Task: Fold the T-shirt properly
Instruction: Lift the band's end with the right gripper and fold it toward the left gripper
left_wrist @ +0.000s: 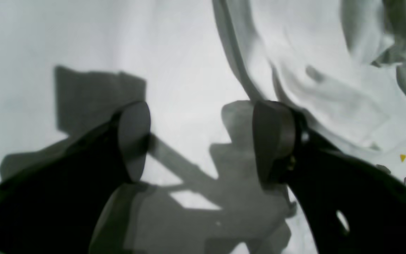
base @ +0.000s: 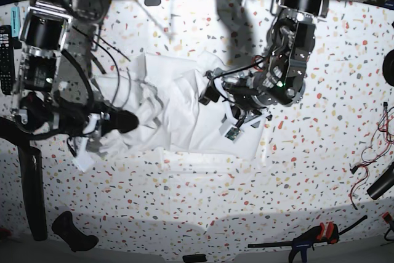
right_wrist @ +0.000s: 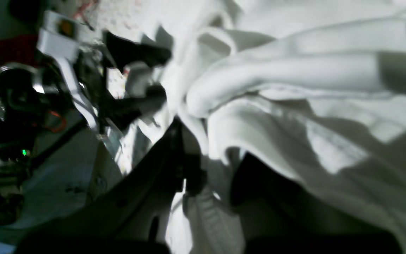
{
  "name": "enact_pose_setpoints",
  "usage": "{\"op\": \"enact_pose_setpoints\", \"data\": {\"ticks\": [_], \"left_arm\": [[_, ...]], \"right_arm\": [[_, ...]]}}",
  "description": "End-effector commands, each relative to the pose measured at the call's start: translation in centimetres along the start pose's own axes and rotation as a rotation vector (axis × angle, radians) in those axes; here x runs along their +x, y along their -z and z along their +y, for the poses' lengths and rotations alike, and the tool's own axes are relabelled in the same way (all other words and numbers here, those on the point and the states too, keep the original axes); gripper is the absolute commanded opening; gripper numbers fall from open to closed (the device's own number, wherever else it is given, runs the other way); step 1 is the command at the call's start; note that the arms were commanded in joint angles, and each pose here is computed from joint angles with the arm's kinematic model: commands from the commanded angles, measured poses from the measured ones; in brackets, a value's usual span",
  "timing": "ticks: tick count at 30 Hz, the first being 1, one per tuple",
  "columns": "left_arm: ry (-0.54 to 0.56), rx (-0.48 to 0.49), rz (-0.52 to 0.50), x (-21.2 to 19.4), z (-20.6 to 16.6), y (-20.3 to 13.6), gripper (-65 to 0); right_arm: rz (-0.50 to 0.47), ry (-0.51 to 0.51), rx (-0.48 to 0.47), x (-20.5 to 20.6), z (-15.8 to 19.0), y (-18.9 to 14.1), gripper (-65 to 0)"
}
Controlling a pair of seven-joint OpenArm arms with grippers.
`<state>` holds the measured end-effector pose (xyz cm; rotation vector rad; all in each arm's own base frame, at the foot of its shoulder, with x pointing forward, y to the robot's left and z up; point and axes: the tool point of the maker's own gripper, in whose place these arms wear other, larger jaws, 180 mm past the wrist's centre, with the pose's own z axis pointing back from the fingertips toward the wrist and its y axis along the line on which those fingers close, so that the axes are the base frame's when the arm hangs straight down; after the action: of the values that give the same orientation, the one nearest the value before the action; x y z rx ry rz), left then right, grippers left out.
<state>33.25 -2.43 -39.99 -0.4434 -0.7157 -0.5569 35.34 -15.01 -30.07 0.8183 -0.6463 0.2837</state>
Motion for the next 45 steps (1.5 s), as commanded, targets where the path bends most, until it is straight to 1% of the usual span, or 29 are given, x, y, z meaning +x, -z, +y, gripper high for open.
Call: {"op": "enact_pose_setpoints", "data": {"ticks": [1, 6, 11, 13, 19, 21, 23, 26, 29, 34, 41, 45], "left_arm": [[0.008, -0.004, -0.042, 1.6, -0.1, -0.2, -21.4], [0.003, -0.007, -0.031, 1.1, -0.2, -0.2, -21.4], [-0.020, -0.020, -0.009, -0.7, -1.0, -0.1, -21.4], [-0.027, -0.023, -0.004, -1.2, -1.2, 0.0, -21.4], [-0.043, -0.037, -0.018, -1.2, -1.5, 0.0, -21.4], [-0.049, -0.042, -0.021, -1.1, -1.6, 0.0, -21.4], [-0.057, -0.051, -0.027, -1.0, -1.8, -0.1, -21.4], [-0.055, -0.049, -0.025, -0.9, -1.7, -0.1, -21.4], [-0.045, -0.046, -0.002, -0.8, -1.4, -0.1, -21.4], [-0.024, -0.035, 0.011, 0.2, -0.8, -0.2, -21.4], [0.025, -0.007, 0.083, 1.8, 0.7, -0.6, -21.4], [0.054, 0.019, 0.090, 3.3, 1.9, -1.1, -21.4]], "right_arm": [[-0.076, -0.050, 0.026, 2.9, 1.2, -0.2, -65.0], [-0.100, -0.078, 0.061, 5.1, 3.3, 2.6, -65.0], [-0.105, -0.096, 0.103, 6.2, 5.5, 5.0, -65.0], [-0.079, -0.109, 0.127, 5.8, 6.5, 6.1, -65.0], [0.085, -0.191, 0.099, 3.1, 7.9, 9.5, -65.0], [0.112, -0.214, 0.094, 2.7, 8.4, 10.4, -65.0], [0.116, -0.227, 0.093, 2.6, 8.8, 11.0, -65.0], [0.109, -0.234, 0.071, 2.7, 9.0, 11.8, -65.0], [0.116, -0.237, 0.059, 2.5, 9.2, 12.5, -65.0], [0.107, -0.246, 0.022, 2.7, 8.9, 12.9, -65.0], [0.107, -0.243, 0.022, 2.6, 8.9, 12.9, -65.0], [0.107, -0.243, 0.022, 2.6, 8.8, 12.9, -65.0]]}}
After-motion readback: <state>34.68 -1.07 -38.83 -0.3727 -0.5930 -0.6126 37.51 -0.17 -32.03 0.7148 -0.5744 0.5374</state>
